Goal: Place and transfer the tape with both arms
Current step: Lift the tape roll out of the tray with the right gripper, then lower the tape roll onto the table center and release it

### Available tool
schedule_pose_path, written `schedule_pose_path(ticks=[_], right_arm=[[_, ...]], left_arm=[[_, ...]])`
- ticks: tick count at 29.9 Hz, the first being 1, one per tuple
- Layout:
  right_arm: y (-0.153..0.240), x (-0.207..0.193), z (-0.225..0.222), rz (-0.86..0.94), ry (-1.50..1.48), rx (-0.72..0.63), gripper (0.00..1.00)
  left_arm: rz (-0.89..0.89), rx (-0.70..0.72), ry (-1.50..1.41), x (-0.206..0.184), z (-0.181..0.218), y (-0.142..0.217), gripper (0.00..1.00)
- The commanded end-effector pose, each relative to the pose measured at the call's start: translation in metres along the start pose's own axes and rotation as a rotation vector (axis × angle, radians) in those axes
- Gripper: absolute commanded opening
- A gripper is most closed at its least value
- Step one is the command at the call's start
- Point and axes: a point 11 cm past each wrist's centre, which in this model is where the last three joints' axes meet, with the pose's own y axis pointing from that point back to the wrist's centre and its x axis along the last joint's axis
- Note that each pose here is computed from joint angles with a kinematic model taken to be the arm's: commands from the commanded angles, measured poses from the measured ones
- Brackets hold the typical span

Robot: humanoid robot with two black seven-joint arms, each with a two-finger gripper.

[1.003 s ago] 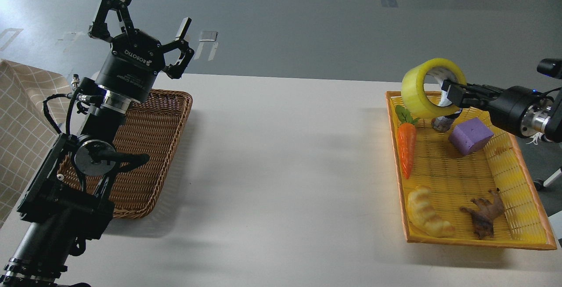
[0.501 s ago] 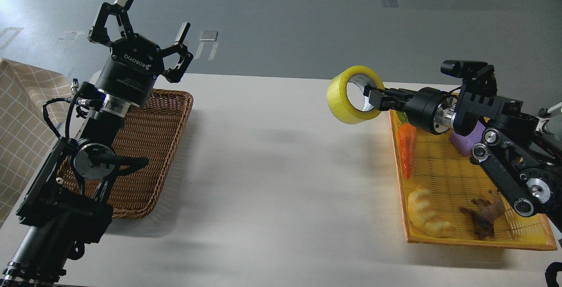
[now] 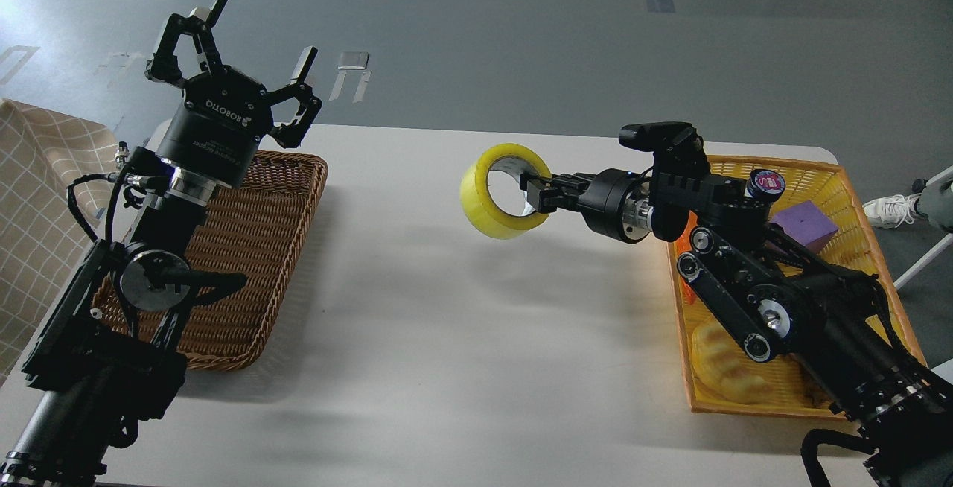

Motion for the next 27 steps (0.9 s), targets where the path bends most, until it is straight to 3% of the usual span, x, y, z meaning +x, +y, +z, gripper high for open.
schedule_pose_path(ticks=[1, 27], right_arm=[[-0.007, -0.008, -0.005, -0.017, -0.006, 0.003, 0.29], [-0.007, -0.054, 0.024, -0.099, -0.091, -0.067, 0.33]], left_arm=[[0.009, -0.004, -0.003, 0.003, 0.002, 0.003, 0.98], [0.043, -0.003, -0.005, 0.011, 0.002, 0.015, 0.98]])
